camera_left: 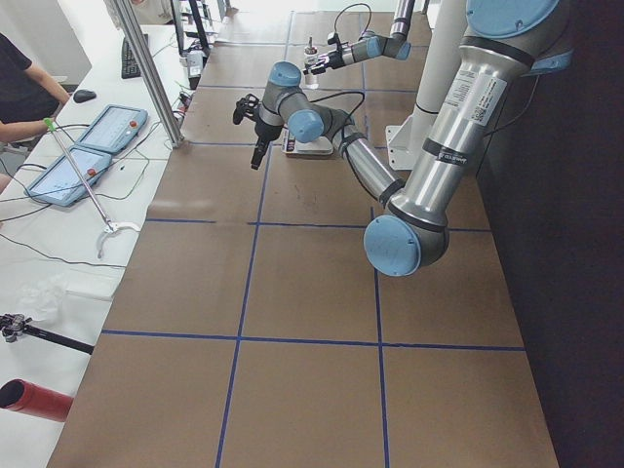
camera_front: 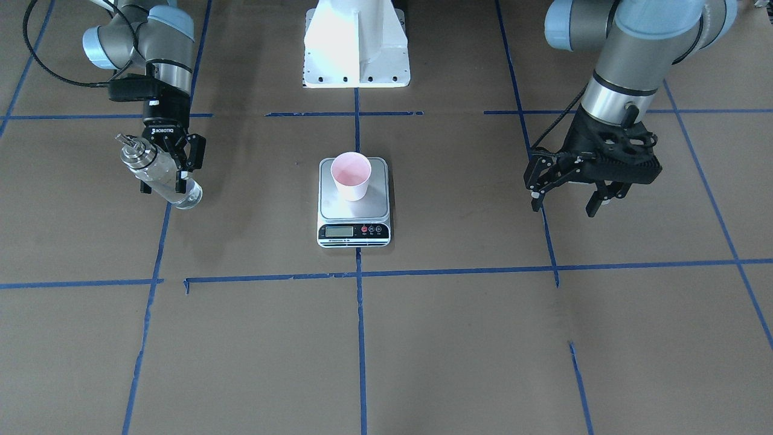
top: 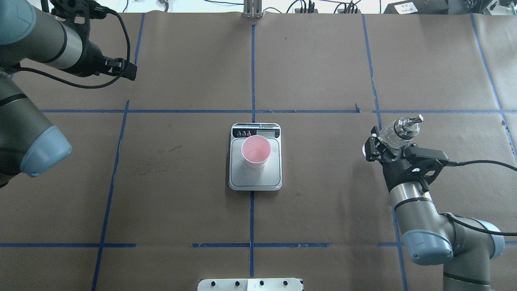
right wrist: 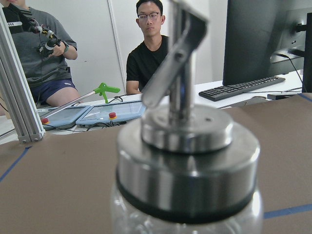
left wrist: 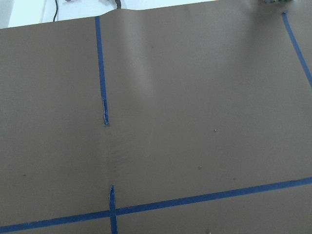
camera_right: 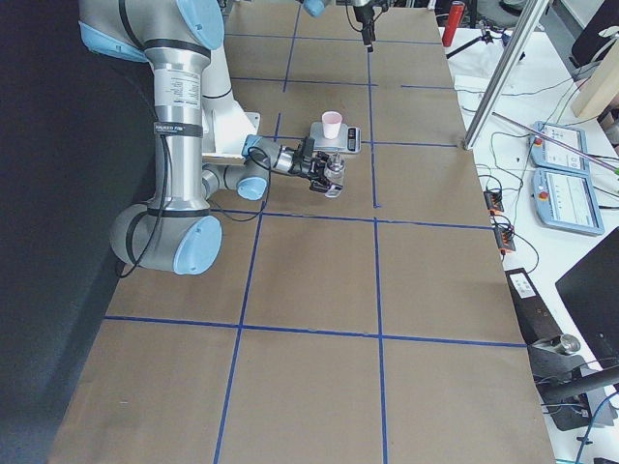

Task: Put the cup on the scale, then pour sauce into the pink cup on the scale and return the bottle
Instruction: 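Carry the bottle back to its spot and lower it with the right gripper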

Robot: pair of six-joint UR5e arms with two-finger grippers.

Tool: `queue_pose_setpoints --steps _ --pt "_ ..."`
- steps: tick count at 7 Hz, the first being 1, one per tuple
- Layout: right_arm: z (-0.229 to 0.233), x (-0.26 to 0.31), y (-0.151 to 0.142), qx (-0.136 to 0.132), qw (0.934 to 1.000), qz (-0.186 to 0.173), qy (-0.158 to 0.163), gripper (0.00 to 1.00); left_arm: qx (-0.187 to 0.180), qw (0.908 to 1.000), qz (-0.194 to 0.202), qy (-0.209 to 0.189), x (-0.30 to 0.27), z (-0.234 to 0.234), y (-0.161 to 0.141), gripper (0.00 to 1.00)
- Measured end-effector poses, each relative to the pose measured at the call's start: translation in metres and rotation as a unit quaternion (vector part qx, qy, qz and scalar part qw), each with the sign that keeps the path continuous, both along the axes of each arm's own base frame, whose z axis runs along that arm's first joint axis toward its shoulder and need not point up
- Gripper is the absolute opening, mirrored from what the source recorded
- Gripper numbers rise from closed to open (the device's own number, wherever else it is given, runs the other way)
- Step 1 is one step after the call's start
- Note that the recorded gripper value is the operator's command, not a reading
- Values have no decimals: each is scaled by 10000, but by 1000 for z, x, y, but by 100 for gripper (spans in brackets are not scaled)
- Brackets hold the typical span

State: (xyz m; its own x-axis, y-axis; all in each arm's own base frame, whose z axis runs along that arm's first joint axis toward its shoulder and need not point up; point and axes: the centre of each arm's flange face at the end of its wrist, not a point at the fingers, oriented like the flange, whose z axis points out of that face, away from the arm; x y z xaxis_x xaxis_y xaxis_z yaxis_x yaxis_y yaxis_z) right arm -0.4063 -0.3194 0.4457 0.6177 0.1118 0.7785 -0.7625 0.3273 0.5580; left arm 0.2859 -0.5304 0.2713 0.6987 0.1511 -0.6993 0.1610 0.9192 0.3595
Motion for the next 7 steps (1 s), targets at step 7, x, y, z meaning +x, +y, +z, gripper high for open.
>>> queue_pose_setpoints --steps 7 --pt "55 -7 -3 120 9994 187 248 0 47 10000 -16 43 -3 -6 3 92"
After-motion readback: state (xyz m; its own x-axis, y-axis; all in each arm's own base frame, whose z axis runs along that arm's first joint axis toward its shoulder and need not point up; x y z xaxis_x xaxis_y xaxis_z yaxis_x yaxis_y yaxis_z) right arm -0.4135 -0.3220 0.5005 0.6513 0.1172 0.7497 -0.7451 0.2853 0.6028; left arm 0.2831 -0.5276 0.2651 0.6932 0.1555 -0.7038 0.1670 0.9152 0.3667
